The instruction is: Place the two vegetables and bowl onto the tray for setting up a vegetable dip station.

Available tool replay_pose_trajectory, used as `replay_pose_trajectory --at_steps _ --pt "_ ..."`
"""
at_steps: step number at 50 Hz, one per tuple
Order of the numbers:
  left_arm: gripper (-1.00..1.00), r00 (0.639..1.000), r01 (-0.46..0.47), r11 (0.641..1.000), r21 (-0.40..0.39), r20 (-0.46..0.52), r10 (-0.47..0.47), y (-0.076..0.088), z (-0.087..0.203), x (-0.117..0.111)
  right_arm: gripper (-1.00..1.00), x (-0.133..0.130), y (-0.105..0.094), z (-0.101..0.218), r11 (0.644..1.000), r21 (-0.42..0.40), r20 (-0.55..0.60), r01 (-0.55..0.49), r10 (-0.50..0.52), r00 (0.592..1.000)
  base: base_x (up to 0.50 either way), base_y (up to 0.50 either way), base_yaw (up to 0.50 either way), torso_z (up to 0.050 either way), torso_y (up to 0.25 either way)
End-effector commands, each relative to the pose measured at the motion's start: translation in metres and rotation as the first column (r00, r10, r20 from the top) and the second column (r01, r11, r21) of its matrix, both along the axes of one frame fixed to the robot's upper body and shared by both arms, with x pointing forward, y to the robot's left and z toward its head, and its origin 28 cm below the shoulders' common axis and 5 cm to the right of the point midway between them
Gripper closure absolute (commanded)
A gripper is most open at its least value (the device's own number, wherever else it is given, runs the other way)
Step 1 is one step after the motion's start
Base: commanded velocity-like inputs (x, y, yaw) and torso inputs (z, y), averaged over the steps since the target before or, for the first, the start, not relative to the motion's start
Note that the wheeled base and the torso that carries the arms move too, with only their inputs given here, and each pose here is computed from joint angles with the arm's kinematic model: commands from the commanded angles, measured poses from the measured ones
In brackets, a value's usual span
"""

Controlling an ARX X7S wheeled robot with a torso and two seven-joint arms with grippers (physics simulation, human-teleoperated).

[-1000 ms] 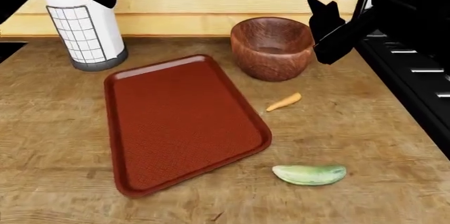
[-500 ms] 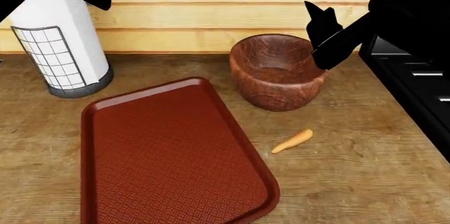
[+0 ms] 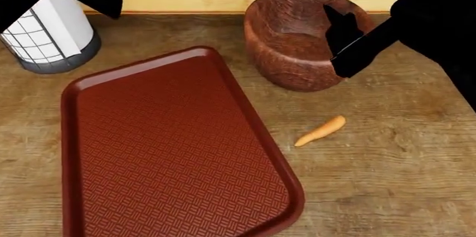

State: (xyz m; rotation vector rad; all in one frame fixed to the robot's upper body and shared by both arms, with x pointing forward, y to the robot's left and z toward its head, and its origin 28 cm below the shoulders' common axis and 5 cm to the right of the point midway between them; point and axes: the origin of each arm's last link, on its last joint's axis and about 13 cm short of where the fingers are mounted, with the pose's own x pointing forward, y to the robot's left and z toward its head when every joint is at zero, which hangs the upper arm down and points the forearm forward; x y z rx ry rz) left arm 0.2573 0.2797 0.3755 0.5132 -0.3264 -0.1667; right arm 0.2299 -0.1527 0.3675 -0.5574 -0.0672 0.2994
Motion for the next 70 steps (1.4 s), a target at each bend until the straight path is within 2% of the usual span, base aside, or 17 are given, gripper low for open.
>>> replay_pose_trajectory --at_steps 1,8,11,15,19,21,22,25,27,29,32,33,36,42,50,62,70 --pt "-1.00 1.000 0.004 1.000 -0.023 -0.025 -0.005 -0.001 -0.003 0.001 -1.00 0.000 -0.004 0.004 1.000 0.008 0.006 0.029 -0.029 1.000 0.00 0.00 0.00 0.000 0.000" --pt "-1.00 0.999 0.011 1.000 -0.013 -0.031 -0.011 -0.002 -0.004 -0.003 -1.00 0.000 -0.007 0.015 0.999 -0.006 -0.012 0.048 -0.049 0.999 0.00 0.00 0.00 0.000 0.000" --pt "-1.00 0.999 0.012 1.000 -0.010 -0.030 -0.013 -0.002 -0.004 -0.004 -1.00 0.001 -0.007 0.018 0.997 0.019 -0.005 0.073 -0.072 0.997 0.00 0.00 0.00 0.000 0.000" --pt "-1.00 0.999 0.011 1.000 -0.012 -0.031 -0.011 -0.002 -0.005 -0.004 -1.00 0.005 -0.011 0.022 0.990 0.083 -0.018 0.118 -0.117 0.993 0.00 0.00 0.00 0.000 0.000" --pt "-1.00 0.999 0.009 1.000 -0.014 -0.033 -0.010 -0.002 -0.006 -0.004 -1.00 0.015 -0.012 0.030 0.969 0.199 -0.128 0.149 -0.125 0.984 0.00 0.00 0.00 0.000 0.000" --pt "-1.00 0.999 0.011 1.000 -0.016 -0.034 -0.011 -0.002 -0.006 -0.003 -1.00 0.017 -0.011 0.031 0.967 0.213 -0.141 0.141 -0.113 0.984 0.00 0.00 0.00 0.000 0.000" --pt "-1.00 0.999 0.012 1.000 -0.016 -0.035 -0.012 -0.002 -0.007 -0.003 -1.00 0.022 -0.011 0.033 0.957 0.245 -0.173 0.154 -0.114 0.978 0.00 0.00 0.00 0.000 0.000" --pt "-1.00 0.999 0.012 1.000 -0.013 -0.036 -0.012 -0.002 -0.006 -0.003 -1.00 0.029 -0.011 0.035 0.948 0.276 -0.210 0.158 -0.100 0.973 0.00 0.00 0.00 0.000 0.000" --pt "-1.00 0.999 0.013 1.000 -0.015 -0.035 -0.013 -0.002 -0.005 -0.004 -1.00 0.037 -0.009 0.040 0.946 0.308 -0.251 0.103 -0.023 0.968 0.00 0.00 0.00 0.000 0.000" --pt "-1.00 0.999 0.013 1.000 -0.015 -0.036 -0.014 -0.002 -0.006 -0.004 -1.00 0.042 -0.010 0.041 0.948 0.298 -0.248 0.111 -0.036 0.968 0.00 0.00 0.00 0.000 0.000" --pt "-1.00 0.999 0.015 1.000 -0.014 -0.037 -0.016 -0.001 -0.006 -0.004 -1.00 0.052 -0.011 0.044 0.934 0.326 -0.282 0.146 -0.052 0.958 0.00 0.00 0.00 0.000 0.000" --pt "-1.00 0.999 0.017 1.000 -0.017 -0.036 -0.018 -0.001 -0.005 -0.004 -1.00 0.056 -0.011 0.045 0.938 0.313 -0.332 0.146 -0.035 0.943 0.00 0.00 0.00 0.000 0.000" --pt "-1.00 0.999 0.018 1.000 -0.015 -0.038 -0.019 -0.001 -0.006 -0.004 -1.00 0.062 -0.010 0.045 0.948 0.279 -0.389 0.152 -0.033 0.921 0.00 0.00 0.00 0.000 0.000" --pt "-1.00 0.999 0.020 1.000 -0.013 -0.040 -0.020 0.000 -0.007 -0.004 -1.00 0.074 -0.010 0.044 0.947 0.247 -0.449 0.203 -0.074 0.891 0.00 0.00 0.00 0.000 0.000" --pt "-1.00 0.999 0.020 1.000 -0.017 -0.041 -0.021 0.001 -0.009 -0.002 -1.00 0.075 -0.018 0.050 0.932 0.226 -0.418 0.284 -0.170 0.892 0.00 0.00 0.00 0.000 0.000" --pt "-1.00 0.999 0.024 0.999 -0.023 -0.034 -0.025 0.001 -0.009 -0.005 -1.00 0.069 -0.022 0.057 0.925 0.223 -0.383 0.309 -0.209 0.900 0.00 0.00 0.00 0.000 0.000" --pt "-1.00 0.999 0.024 0.999 -0.025 -0.034 -0.024 0.002 -0.010 -0.006 -1.00 0.082 -0.022 0.047 0.923 0.207 -0.416 0.325 -0.217 0.883 0.00 0.00 0.00 0.000 0.000"
